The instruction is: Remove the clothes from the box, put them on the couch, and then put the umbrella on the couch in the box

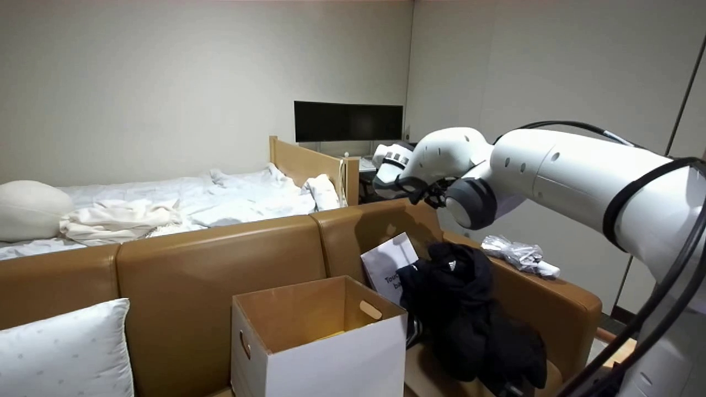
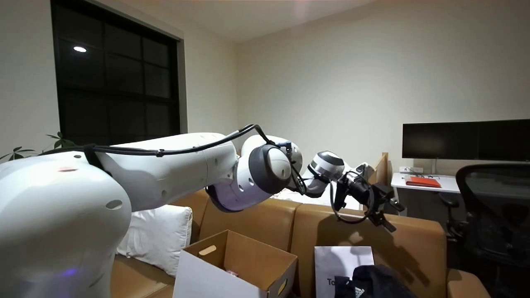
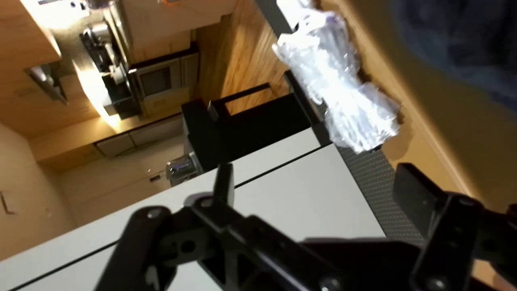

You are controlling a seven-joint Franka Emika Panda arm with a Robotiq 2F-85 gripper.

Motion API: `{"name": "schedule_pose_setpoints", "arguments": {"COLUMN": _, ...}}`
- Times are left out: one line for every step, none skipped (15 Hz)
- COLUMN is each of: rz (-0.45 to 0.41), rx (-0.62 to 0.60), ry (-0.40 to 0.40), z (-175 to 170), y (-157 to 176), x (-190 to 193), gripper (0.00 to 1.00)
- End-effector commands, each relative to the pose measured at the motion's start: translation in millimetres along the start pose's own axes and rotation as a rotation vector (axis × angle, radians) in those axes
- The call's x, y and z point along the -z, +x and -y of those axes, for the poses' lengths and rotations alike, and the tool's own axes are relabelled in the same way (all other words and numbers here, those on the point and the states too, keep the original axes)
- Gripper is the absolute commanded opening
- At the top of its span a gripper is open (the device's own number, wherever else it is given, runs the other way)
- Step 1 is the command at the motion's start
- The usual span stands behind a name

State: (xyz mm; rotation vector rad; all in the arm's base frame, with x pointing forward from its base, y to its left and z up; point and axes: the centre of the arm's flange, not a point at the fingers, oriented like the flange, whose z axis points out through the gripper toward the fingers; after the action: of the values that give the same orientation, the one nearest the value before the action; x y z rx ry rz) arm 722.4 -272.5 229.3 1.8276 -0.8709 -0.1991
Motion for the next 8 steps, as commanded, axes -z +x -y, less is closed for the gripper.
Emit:
{"name": "schedule_pose_setpoints", "arguments": {"rz": -0.127, "rx": 0.063, "ry": -0.016, "z": 20, "y": 78, "x": -32, "gripper": 1.00}}
{"name": "schedule_pose_setpoints", "arguments": {"rz": -0.086, "rx": 0.026, "ry": -0.011, "z": 0, "y": 19, "x": -24, "gripper": 1.00}}
{"name": "schedule_pose_setpoints", "arguments": {"rz": -0.106, "rx": 0.030, "ry": -0.004, "z": 1, "y": 26, "x": -38, "gripper": 1.00}}
{"name": "schedule_pose_setpoints", "arguments": {"rz": -0.111, "rx": 0.029, "ry": -0.002, "z": 1, "y": 30, "x": -48, "gripper": 1.00}}
{"name": "schedule_pose_setpoints", "arguments": {"rz": -0.111, "rx": 0.028, "ry": -0.001, "z": 0, "y": 31, "x": -52, "gripper": 1.00}}
{"name": "schedule_pose_setpoints", "arguments": {"rz": -0.112, "rx": 0.028, "ry": -0.002, "z": -1, "y": 32, "x": -51, "gripper": 1.00}}
{"name": "schedule_pose_setpoints", "arguments": {"rz": -0.116, "rx": 0.029, "ry": -0.001, "z": 0, "y": 31, "x": -49, "gripper": 1.00}}
{"name": "schedule_pose_setpoints", "arguments": {"rz": -0.153, "rx": 0.013, "ry": 0.082, "z": -5, "y": 33, "x": -34, "gripper": 1.00}}
